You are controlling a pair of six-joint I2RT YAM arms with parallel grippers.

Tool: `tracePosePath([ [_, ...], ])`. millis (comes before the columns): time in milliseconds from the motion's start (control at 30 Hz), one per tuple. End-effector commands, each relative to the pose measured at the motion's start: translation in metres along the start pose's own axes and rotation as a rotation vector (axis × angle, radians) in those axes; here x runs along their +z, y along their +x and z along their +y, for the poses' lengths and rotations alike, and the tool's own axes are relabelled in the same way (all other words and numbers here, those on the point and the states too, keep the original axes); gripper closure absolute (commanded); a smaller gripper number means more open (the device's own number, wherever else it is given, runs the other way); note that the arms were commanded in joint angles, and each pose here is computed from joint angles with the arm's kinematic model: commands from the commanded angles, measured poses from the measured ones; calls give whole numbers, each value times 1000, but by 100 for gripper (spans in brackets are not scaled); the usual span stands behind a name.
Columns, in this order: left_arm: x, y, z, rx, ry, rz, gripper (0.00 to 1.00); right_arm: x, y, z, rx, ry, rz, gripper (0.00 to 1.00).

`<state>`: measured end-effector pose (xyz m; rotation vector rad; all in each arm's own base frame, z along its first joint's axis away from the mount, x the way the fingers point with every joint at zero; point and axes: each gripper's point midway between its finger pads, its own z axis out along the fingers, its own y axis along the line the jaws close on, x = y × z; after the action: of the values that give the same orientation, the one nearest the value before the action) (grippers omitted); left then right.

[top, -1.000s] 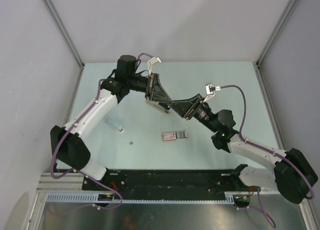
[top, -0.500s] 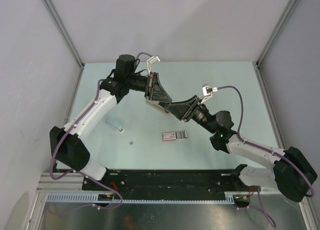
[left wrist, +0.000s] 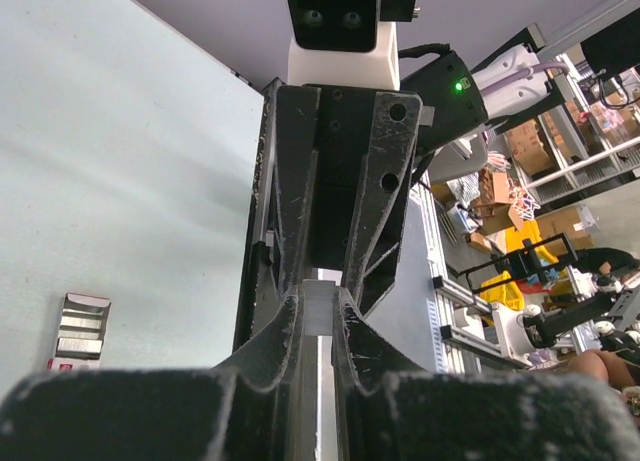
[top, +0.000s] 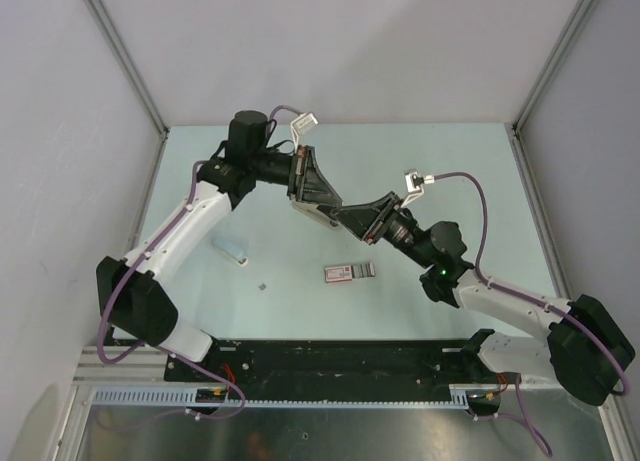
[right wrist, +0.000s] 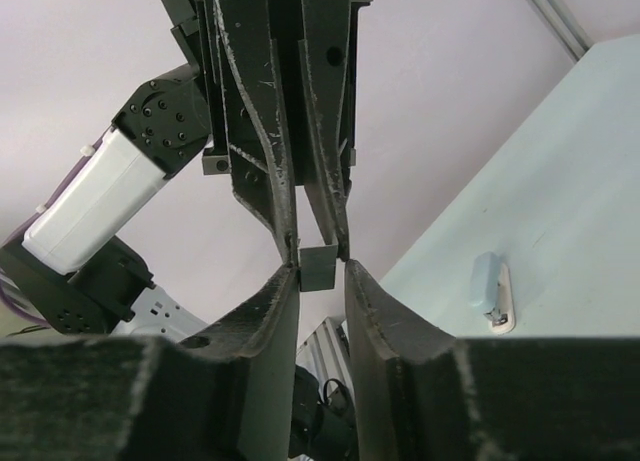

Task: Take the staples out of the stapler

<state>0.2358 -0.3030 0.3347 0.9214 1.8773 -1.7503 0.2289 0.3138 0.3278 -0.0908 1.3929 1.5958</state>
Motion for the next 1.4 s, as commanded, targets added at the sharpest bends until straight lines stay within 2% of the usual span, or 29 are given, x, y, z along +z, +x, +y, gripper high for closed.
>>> tracePosePath([
  [0,-7,-2,-19,55,21,-15,85,6,-25,22,-53,-41,-73,74],
  [233,-7,3,-21,57,32,-8,74,4,-25,16,-73,2,-74,85],
  [367,-8,3,-20,59,23,-13,53,3,-22,13,-79,11,-61,86],
  [467,-9,-2,-21,73,4,-30,41,1,-11,2,-83,51,-11,86],
  [633,-22,-15,-5,89,-105,-97,28,-18,21,-44,-138,242,138,87],
  [800,-43,-12,43,152,-367,-116,26,-48,58,-83,-194,453,290,89],
  [1000,-68,24,98,230,-629,-29,26,-91,101,-131,-287,770,459,91],
  [1167,-80,55,122,244,-721,46,27,-120,121,-164,-326,969,549,95],
  [1367,-83,79,136,236,-739,108,27,-133,126,-184,-377,1095,565,98],
])
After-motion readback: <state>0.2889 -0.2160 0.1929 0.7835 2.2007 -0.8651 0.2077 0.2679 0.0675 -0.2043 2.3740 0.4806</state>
